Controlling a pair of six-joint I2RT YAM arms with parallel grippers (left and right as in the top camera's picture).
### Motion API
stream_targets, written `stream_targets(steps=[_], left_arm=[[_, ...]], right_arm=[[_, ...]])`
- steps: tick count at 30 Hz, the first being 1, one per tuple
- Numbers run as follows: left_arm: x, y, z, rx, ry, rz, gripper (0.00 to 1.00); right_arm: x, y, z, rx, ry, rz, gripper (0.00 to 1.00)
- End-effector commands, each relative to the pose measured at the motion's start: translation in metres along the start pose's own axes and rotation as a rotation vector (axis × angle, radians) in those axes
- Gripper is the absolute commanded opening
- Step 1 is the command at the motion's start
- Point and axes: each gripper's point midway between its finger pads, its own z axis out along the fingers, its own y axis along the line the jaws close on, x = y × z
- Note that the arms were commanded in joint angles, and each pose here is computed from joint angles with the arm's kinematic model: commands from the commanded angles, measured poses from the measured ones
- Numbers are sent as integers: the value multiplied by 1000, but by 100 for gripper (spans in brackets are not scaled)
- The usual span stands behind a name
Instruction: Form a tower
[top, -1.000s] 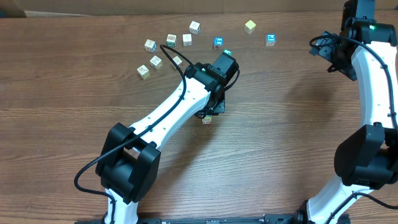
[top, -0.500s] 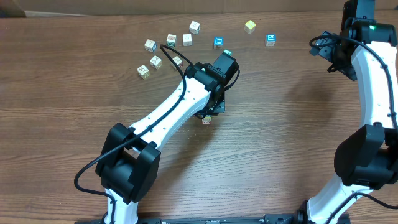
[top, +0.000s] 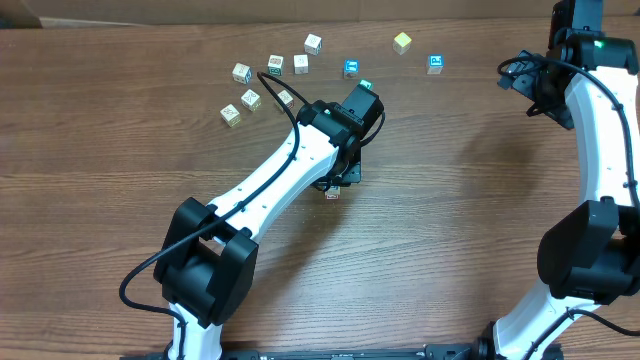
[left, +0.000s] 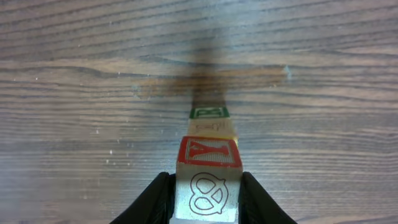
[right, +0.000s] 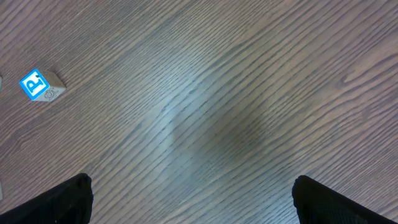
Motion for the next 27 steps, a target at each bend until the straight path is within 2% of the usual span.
stream_targets(steps=[1,27], left_arm=[[-6,-2,-14,18,-26,1,27],[-11,-11,-17,60,-40,-34,29]], right_arm=[[-3,0,-4,-4,-14,4,100],[-3,0,-4,-4,-14,4,100]])
